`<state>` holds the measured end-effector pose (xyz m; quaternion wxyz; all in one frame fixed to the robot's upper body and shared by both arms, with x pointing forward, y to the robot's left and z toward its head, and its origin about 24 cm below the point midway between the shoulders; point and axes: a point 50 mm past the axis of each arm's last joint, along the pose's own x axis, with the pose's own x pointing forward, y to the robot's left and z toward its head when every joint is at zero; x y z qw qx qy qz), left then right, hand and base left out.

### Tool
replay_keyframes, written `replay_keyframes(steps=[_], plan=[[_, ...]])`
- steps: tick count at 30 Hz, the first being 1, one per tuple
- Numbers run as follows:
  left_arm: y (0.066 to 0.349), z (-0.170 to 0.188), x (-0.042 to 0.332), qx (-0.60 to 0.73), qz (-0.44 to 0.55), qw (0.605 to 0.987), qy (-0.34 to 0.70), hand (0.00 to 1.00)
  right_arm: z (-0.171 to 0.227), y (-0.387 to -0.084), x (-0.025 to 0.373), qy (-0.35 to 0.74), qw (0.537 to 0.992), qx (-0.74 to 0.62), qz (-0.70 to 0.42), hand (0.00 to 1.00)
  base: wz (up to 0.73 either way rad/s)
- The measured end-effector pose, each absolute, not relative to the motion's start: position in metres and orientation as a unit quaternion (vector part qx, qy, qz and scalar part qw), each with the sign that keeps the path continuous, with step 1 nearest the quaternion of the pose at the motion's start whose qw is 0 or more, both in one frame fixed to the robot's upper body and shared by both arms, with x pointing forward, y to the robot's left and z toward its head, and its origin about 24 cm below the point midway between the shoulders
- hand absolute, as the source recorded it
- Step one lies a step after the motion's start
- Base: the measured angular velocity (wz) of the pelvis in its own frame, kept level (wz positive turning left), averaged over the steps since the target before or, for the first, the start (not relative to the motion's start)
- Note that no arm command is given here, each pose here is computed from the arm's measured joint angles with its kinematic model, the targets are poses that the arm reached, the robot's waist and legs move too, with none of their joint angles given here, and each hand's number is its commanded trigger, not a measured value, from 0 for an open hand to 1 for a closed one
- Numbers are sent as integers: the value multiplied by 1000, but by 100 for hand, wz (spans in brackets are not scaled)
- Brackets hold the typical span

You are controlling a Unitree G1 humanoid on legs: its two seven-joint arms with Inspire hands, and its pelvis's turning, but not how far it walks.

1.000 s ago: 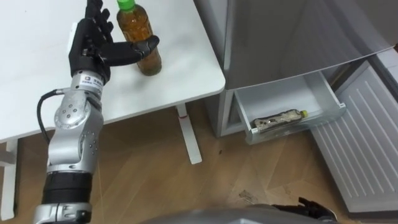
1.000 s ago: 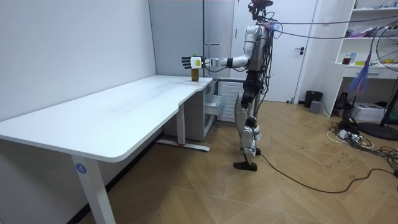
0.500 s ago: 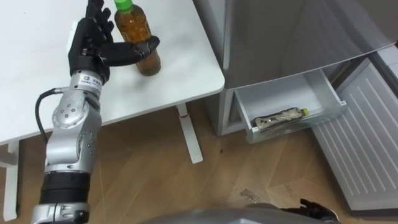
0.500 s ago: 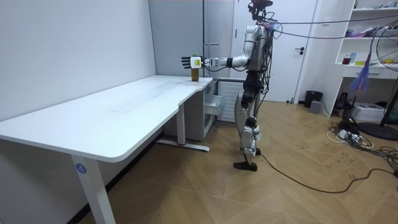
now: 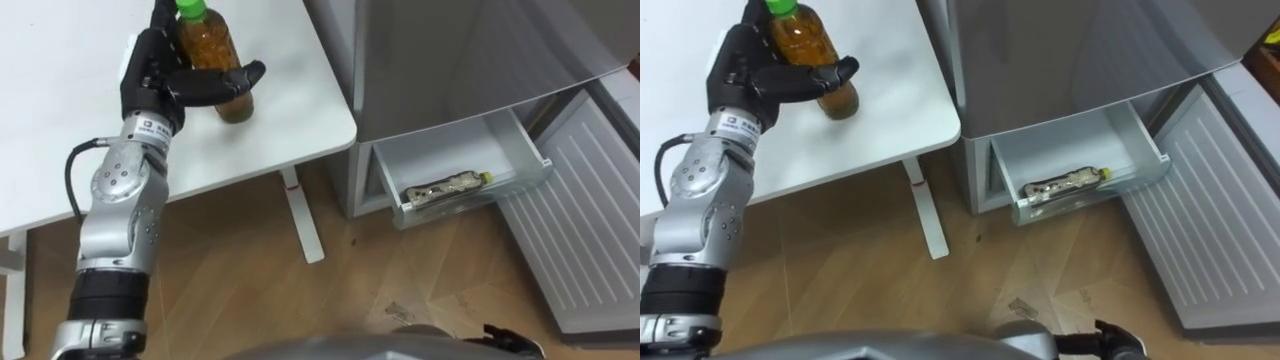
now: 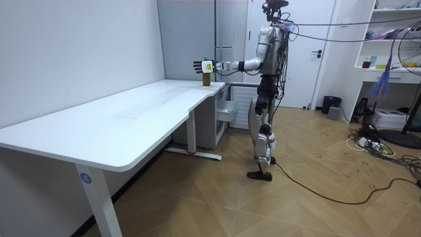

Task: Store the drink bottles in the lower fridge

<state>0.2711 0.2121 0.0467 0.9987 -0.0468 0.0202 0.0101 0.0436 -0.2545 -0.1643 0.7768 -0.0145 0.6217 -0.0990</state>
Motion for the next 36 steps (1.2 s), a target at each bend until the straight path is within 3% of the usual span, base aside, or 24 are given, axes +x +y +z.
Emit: replay_keyframes(steps=[9, 10, 11, 14, 15, 36], plan=[[210, 54, 277, -46, 6, 999, 8, 0, -165, -255, 38, 637, 764, -28, -97, 0, 0], [210, 54, 277, -46, 6, 999, 8, 8, -165, -255, 38, 639, 763, -31, -96, 0, 0], [210, 53, 277, -46, 6, 999, 8, 52, -165, -255, 37, 640, 762, -32, -95, 0, 0], [211, 54, 277, -45, 6, 999, 8, 96, -166, -255, 35, 644, 758, -41, -90, 0, -4], [211, 53, 277, -45, 6, 999, 9, 100, -166, -255, 34, 646, 757, -43, -88, 0, -4], [206, 37, 278, -40, -12, 998, 47, 100, -167, -256, 25, 678, 727, -98, -49, 0, -1]])
